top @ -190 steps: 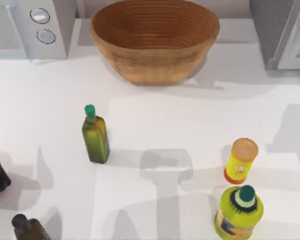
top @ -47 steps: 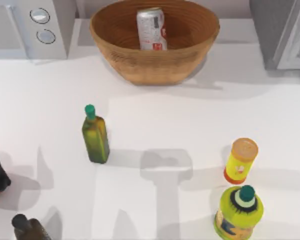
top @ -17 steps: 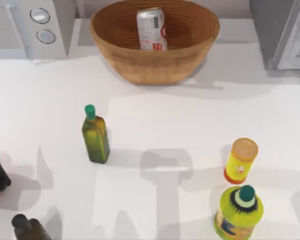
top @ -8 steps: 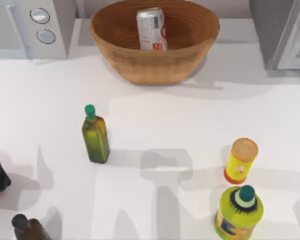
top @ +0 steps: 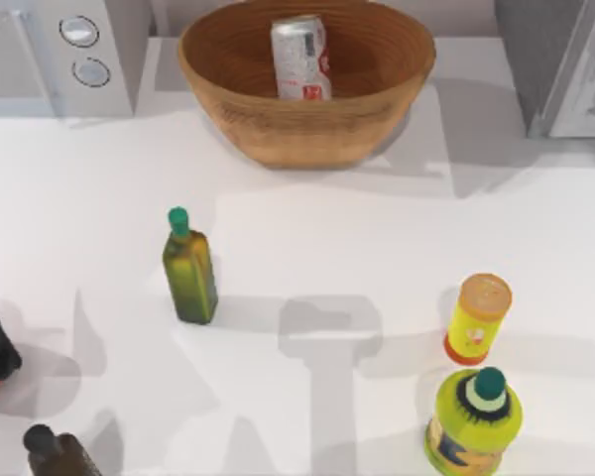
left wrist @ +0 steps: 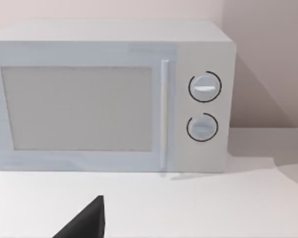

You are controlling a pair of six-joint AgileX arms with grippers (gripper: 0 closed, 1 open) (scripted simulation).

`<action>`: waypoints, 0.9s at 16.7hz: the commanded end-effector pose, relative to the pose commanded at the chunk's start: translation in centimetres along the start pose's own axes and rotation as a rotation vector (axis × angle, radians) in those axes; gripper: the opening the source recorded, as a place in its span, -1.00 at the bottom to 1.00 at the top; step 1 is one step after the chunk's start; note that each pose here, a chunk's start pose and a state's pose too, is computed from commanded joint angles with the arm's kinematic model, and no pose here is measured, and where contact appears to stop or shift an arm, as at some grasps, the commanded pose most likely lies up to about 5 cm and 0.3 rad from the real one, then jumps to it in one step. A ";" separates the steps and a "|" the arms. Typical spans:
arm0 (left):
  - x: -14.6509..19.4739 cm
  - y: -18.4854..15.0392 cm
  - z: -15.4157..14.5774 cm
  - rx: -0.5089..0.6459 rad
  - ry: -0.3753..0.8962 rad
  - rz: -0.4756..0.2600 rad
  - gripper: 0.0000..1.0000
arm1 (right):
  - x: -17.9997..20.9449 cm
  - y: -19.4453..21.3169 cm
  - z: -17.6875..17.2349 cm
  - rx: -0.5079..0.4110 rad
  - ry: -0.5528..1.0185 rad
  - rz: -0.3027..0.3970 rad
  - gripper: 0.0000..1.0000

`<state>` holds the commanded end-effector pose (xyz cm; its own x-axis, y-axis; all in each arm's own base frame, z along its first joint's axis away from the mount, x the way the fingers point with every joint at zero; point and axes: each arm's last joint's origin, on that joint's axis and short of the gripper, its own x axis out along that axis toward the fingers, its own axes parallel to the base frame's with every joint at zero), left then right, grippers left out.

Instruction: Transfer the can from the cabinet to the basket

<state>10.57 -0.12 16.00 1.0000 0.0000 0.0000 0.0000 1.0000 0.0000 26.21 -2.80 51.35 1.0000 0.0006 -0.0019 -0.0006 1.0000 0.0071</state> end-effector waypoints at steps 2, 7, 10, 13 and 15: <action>0.0 0.0 0.0 0.000 0.000 0.000 1.00 | -0.1 4.2 -0.1 -0.001 0.004 0.000 1.00; 0.0 0.0 0.0 0.000 0.000 0.000 1.00 | -2.6 11.2 -0.4 -0.006 0.003 0.000 1.00; 0.0 0.0 0.0 0.000 0.000 0.000 1.00 | -3.5 12.6 -0.4 -0.006 0.000 0.000 1.00; 0.0 0.0 0.0 0.000 0.000 0.000 1.00 | -3.5 12.6 -0.4 -0.006 0.000 0.000 1.00; 0.0 0.0 0.0 0.000 0.000 0.000 1.00 | -4.3 11.6 0.2 -0.009 -0.020 -0.043 1.00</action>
<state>10.57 -0.12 16.00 1.0000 0.0000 0.0000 0.0000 1.0000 0.0000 21.93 8.82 51.64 0.9989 -0.0420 0.0184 0.0420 0.9991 -0.0011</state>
